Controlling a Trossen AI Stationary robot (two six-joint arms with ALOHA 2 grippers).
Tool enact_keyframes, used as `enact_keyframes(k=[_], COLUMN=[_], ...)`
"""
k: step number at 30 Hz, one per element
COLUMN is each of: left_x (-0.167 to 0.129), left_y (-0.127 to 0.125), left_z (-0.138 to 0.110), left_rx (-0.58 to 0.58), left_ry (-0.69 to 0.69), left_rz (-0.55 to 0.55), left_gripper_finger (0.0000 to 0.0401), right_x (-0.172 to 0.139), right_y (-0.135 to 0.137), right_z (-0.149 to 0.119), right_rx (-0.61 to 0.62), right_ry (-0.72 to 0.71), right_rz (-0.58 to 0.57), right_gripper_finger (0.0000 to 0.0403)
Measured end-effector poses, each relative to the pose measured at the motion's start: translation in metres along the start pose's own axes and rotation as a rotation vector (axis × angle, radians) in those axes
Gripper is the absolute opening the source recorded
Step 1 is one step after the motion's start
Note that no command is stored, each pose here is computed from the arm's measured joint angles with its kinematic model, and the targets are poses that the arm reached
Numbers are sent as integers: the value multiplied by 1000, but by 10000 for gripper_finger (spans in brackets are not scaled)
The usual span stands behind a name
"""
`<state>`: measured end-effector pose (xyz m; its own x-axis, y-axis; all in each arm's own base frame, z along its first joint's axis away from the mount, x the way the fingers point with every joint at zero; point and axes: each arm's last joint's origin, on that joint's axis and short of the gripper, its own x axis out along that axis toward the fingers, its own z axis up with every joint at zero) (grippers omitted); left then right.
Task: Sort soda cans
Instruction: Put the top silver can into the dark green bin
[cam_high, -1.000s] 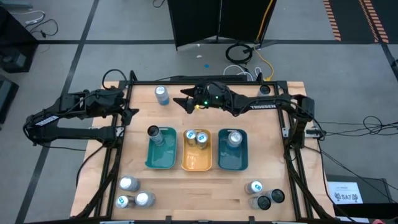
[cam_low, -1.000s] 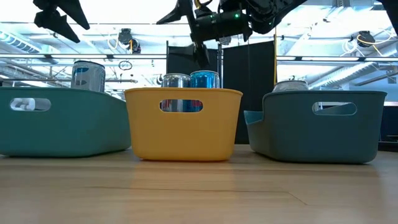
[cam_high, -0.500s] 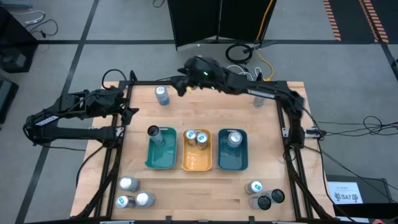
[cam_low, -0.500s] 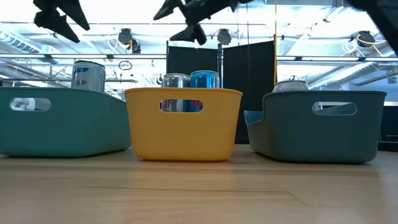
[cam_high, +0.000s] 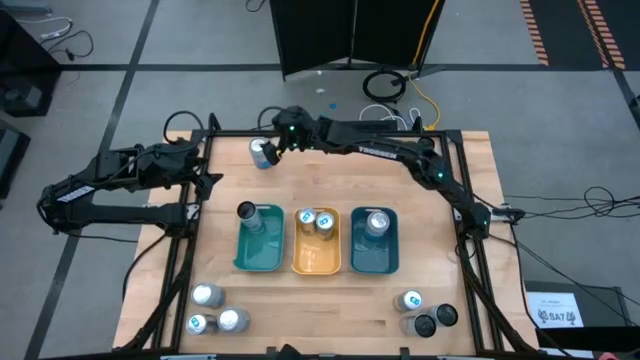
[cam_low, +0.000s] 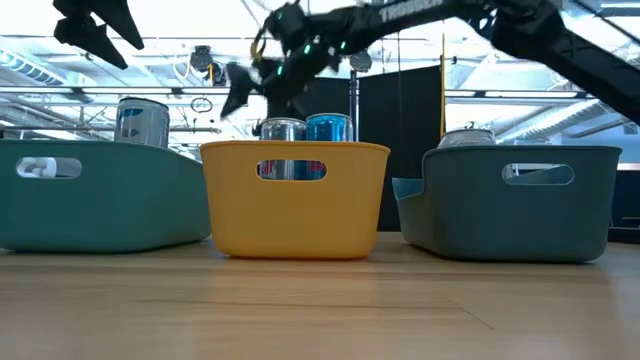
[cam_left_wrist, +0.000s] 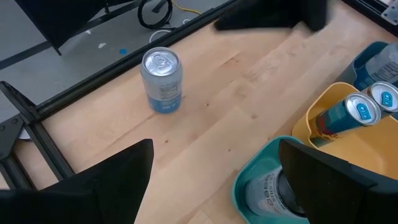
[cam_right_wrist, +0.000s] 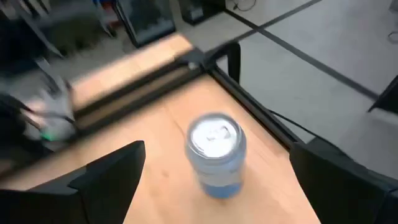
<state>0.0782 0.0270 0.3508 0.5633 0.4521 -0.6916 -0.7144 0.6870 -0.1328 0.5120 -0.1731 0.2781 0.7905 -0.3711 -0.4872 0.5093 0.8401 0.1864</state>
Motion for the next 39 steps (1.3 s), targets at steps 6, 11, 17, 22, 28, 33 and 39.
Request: enact_keyframes(k=[6, 11, 17, 22, 28, 33, 39], left_x=[0, 0, 0, 0, 0, 0, 0], left_y=[0, -1, -1, -1, -1, -1, -1], left_z=[0, -1, -1, -1, -1, -1, -1], left_rx=[-1, -7, -6, -4, -3, -3, -3], left_ry=[3, 19, 21, 22, 21, 22, 25], left_rz=[-7, -31, -32, -32, -32, -32, -37], left_gripper_finger=[354, 354, 354, 354, 354, 354, 354], right_x=[45, 67, 69, 77, 89, 99, 112], right_y=[9, -2, -2, -6, -12, -20, -25], right_z=[-38, -60, -56, -58, -65, -70, -85], right_rx=[-151, -107, -99, -143, -116, -100, -88], right_ry=[-13, 1, -70, -95, -135, -188, -203], right_rz=[16, -99, -134, -83, -75, -81, -80], right_gripper_finger=[391, 391, 391, 391, 391, 391, 391])
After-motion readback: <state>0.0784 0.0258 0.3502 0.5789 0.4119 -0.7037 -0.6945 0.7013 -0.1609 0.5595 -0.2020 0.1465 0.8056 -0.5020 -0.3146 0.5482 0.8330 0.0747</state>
